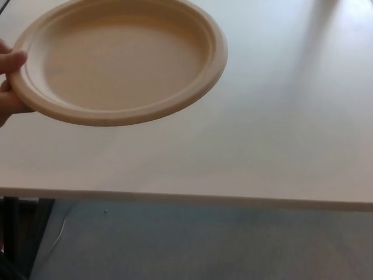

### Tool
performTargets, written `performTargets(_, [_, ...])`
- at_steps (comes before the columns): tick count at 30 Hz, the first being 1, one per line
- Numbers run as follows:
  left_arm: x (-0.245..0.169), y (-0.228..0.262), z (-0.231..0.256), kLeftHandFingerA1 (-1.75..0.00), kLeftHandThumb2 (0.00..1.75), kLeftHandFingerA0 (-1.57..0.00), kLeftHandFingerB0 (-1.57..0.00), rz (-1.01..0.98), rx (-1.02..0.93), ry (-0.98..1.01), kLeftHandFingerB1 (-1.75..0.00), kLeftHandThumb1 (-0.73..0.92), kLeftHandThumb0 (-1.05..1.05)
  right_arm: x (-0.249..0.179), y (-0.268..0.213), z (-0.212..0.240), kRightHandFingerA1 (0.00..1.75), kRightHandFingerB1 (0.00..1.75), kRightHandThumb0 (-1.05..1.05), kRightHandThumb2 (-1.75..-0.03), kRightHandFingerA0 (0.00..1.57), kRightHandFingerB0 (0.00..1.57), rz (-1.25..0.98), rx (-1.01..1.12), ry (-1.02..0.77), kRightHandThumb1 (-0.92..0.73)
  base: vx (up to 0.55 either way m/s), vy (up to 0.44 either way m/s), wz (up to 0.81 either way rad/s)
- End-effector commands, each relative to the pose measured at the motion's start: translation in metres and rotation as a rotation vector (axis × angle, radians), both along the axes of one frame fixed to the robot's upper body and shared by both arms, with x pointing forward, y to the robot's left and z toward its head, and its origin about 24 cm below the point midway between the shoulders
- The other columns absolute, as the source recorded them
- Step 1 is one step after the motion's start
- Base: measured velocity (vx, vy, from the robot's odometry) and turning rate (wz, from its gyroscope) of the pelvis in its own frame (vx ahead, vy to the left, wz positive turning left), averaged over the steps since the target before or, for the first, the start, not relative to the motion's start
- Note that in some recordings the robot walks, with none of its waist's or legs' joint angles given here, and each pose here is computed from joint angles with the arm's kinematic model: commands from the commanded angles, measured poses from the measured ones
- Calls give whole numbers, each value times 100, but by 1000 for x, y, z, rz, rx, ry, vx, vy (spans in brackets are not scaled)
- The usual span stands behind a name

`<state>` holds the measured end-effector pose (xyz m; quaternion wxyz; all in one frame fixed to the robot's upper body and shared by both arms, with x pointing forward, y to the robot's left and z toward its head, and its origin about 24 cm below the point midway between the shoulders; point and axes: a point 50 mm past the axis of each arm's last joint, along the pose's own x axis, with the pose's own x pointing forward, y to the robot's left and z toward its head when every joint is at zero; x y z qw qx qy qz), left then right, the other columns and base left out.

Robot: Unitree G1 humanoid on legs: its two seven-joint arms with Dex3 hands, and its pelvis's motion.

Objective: A person passes a plate to the robot and the robot grabs it with its left hand and places it at the centre of the table infront of it

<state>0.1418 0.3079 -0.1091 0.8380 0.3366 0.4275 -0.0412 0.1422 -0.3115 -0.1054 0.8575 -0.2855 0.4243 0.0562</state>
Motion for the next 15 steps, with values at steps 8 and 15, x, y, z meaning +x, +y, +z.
performTargets(8, [-10,-74,71,-42,77,-20,-15,-509,28,-670,-39,46,-73,2,-5,4,55,44,-87,-65,24,22,42,-11,-2,-83,0,0,0])
performTargets(15, [-42,-126,161,-46,83,-18,-9,-770,-52,-1102,-39,52,-77,6,-4,4,56,45,-86,-65,25,23,48,-11,3,-83,0,0,0])
